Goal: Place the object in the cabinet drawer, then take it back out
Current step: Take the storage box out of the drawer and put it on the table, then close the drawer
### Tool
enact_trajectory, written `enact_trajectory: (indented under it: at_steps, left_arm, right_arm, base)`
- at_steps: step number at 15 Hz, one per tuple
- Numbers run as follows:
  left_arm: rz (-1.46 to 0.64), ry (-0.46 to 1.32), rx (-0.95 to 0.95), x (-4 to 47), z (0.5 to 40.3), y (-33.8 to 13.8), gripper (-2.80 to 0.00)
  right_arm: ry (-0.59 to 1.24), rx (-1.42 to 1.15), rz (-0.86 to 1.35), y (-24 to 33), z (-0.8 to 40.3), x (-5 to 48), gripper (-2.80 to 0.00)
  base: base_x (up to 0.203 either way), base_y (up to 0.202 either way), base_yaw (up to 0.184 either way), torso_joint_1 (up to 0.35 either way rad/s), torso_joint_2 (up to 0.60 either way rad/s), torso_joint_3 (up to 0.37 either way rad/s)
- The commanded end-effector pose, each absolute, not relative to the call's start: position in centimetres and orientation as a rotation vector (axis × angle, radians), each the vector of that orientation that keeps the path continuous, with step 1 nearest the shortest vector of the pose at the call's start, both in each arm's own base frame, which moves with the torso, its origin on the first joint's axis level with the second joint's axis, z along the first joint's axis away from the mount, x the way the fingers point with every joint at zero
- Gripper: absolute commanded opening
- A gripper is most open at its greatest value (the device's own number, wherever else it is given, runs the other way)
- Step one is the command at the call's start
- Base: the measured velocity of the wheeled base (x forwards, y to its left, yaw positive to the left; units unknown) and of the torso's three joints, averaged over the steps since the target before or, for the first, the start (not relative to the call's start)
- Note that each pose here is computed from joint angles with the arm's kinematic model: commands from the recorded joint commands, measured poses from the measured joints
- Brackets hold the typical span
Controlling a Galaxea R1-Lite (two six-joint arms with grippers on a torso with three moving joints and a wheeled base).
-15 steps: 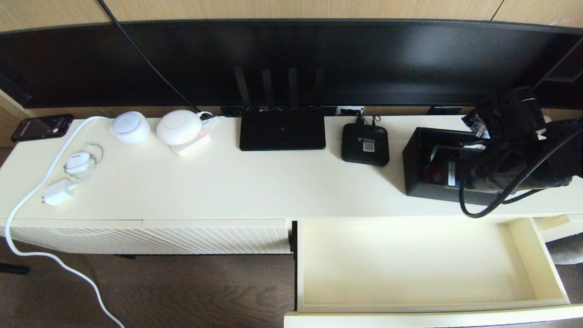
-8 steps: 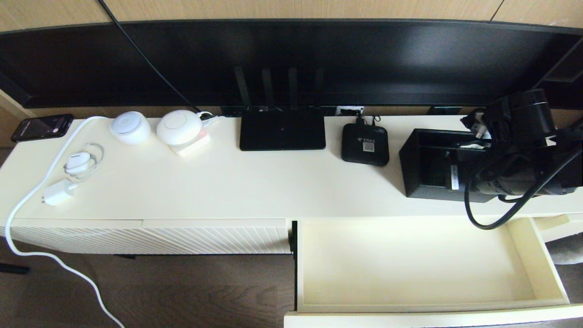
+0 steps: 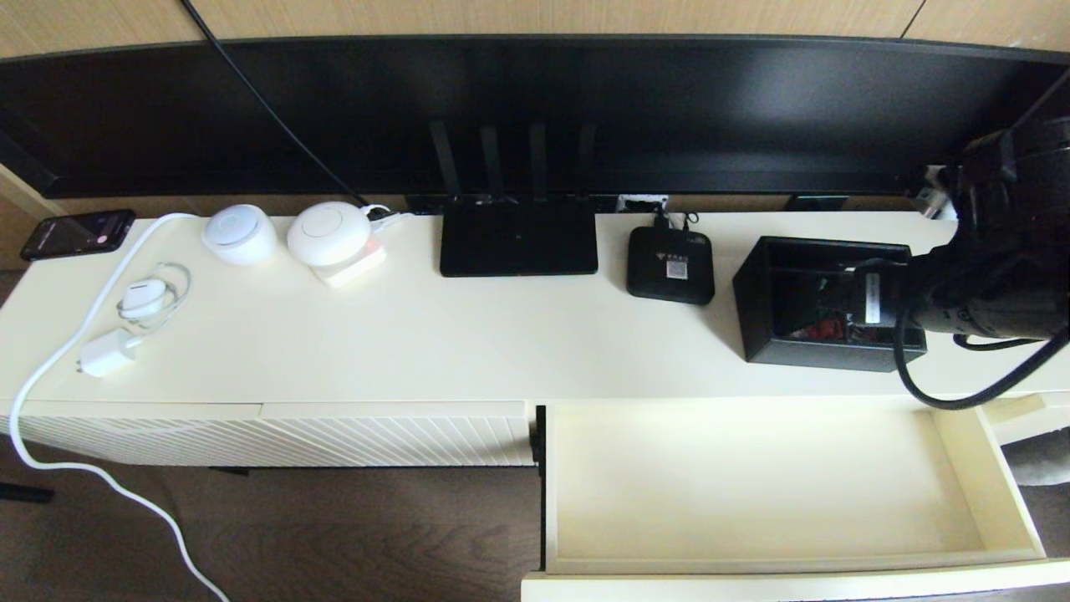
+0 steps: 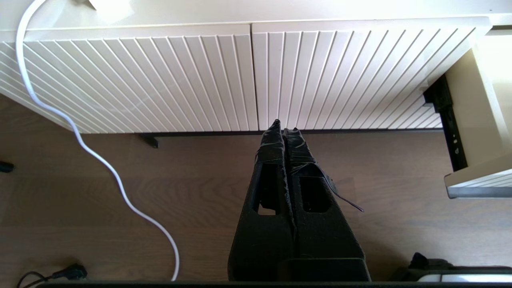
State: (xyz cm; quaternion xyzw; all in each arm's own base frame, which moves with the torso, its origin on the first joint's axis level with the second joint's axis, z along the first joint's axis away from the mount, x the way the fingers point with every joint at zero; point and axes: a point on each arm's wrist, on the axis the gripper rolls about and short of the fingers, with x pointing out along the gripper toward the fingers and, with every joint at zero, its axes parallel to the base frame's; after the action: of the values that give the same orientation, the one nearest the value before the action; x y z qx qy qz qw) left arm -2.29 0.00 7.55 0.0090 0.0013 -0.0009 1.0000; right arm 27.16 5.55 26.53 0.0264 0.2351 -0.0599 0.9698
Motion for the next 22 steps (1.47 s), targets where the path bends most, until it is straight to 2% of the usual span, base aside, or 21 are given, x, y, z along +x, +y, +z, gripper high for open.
enact_trajectory:
  at_steps: [1, 7, 14, 18, 22]
  left_arm:
    - [-0.002, 0.004, 0.018, -2.3, 7.6, 0.0, -2.8]
    - [-0.002, 0.005, 0.018, -2.3, 7.5, 0.0, -2.8]
    - [-0.002, 0.005, 0.018, -2.3, 7.5, 0.0, -2.8]
    - [-0.002, 0.005, 0.018, -2.3, 7.5, 0.0, -2.8]
    - [-0.002, 0.005, 0.018, -2.3, 7.5, 0.0, -2.8]
  right_arm:
    - [0.423, 0.05, -0.113, 5.0, 28.0, 24.5, -2.8]
    - [0.519, -0.085, -0.016, 4.4, 26.4, 18.8, -2.8]
    - [0.796, -0.601, 0.365, 4.0, 16.6, 11.6, -2.8]
    - [0.879, -0.708, 0.524, 5.0, 13.2, 10.0, -2.8]
    - [0.887, -0.758, 0.589, 6.8, 9.8, 11.2, -2.8]
  base:
    - [0.0, 0.0, 0.0, 0.0, 0.0, 0.0]
    - [0.0, 0.0, 0.0, 0.0, 0.0, 0.0]
    - [0.0, 0.0, 0.0, 0.0, 0.0, 0.0]
    - [0.0, 0.0, 0.0, 0.0, 0.0, 0.0]
    - [0.0, 0.0, 0.0, 0.0, 0.0, 0.0]
